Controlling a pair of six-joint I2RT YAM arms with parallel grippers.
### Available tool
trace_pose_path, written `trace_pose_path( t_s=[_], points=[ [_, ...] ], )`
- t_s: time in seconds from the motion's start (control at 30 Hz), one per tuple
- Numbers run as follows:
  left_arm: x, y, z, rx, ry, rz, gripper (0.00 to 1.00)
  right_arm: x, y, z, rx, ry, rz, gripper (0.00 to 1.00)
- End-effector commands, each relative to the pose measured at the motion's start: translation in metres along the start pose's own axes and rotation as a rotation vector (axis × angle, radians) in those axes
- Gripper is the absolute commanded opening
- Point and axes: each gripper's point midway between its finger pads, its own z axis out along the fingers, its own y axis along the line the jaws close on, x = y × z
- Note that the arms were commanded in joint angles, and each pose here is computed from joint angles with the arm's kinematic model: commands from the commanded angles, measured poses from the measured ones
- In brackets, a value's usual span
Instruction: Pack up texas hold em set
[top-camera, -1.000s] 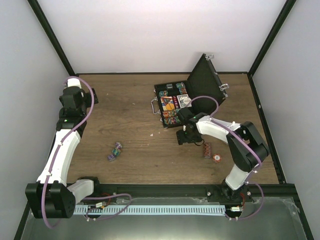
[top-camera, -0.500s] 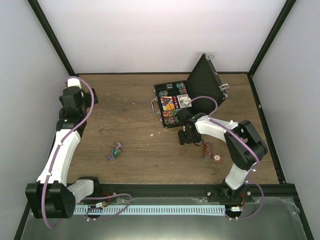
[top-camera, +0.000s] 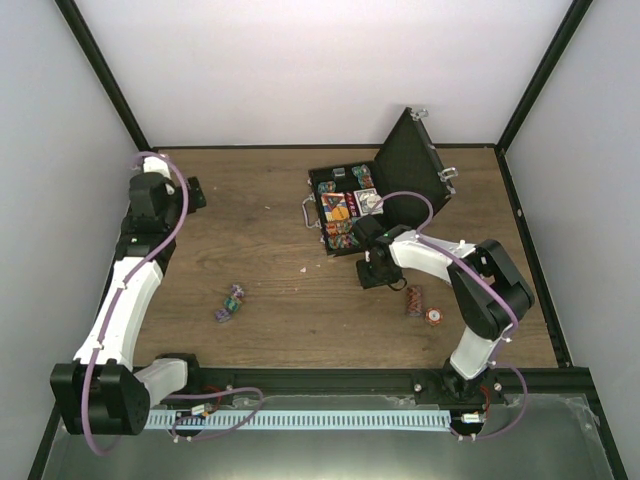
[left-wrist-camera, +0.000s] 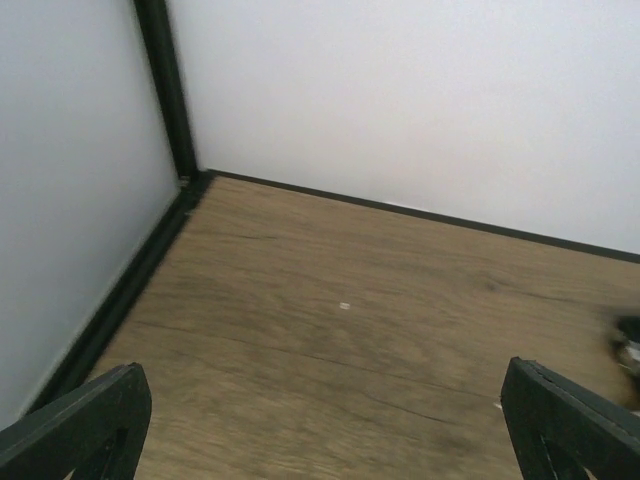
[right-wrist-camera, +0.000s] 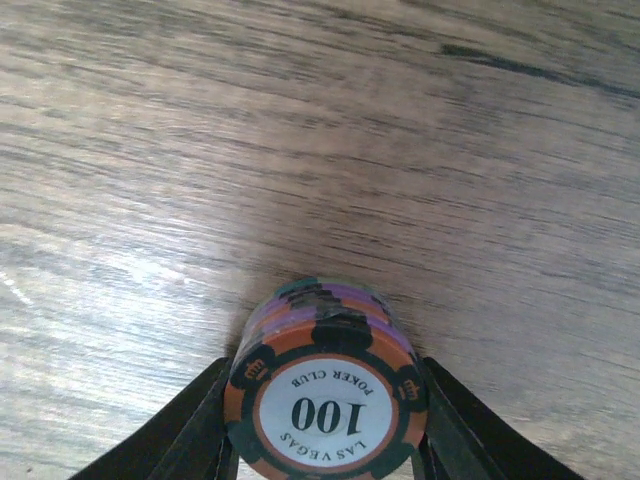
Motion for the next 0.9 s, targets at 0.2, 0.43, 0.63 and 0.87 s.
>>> trace_pose_path(
  t_s=[0.2,0.43,0.63,0.87],
  points=[
    [0.1,-0.151,-0.037,0.608,0.339,-0.246,0.94,-0.031,0.052,-0.064,-0.268,-0.134,-0.183,0.35],
    [0.162,-0.224,-0.083,0.965,0.658,-0.444,0.9,-0.029,0.101,-0.095,-0.382,-0.239,-0.368,0.35],
    [0.19,-0.257,-0.105,1.128,0.841,-0.422,0.85,-0.023,0.142,-0.124,-0.473,-0.353,-0.517,0.35],
    [0.216,-0.276,-0.134,1.241,0.99,-0.381,0.75,-0.029,0.152,-0.139,-0.518,-0.41,-0.536,0.36]
  ],
)
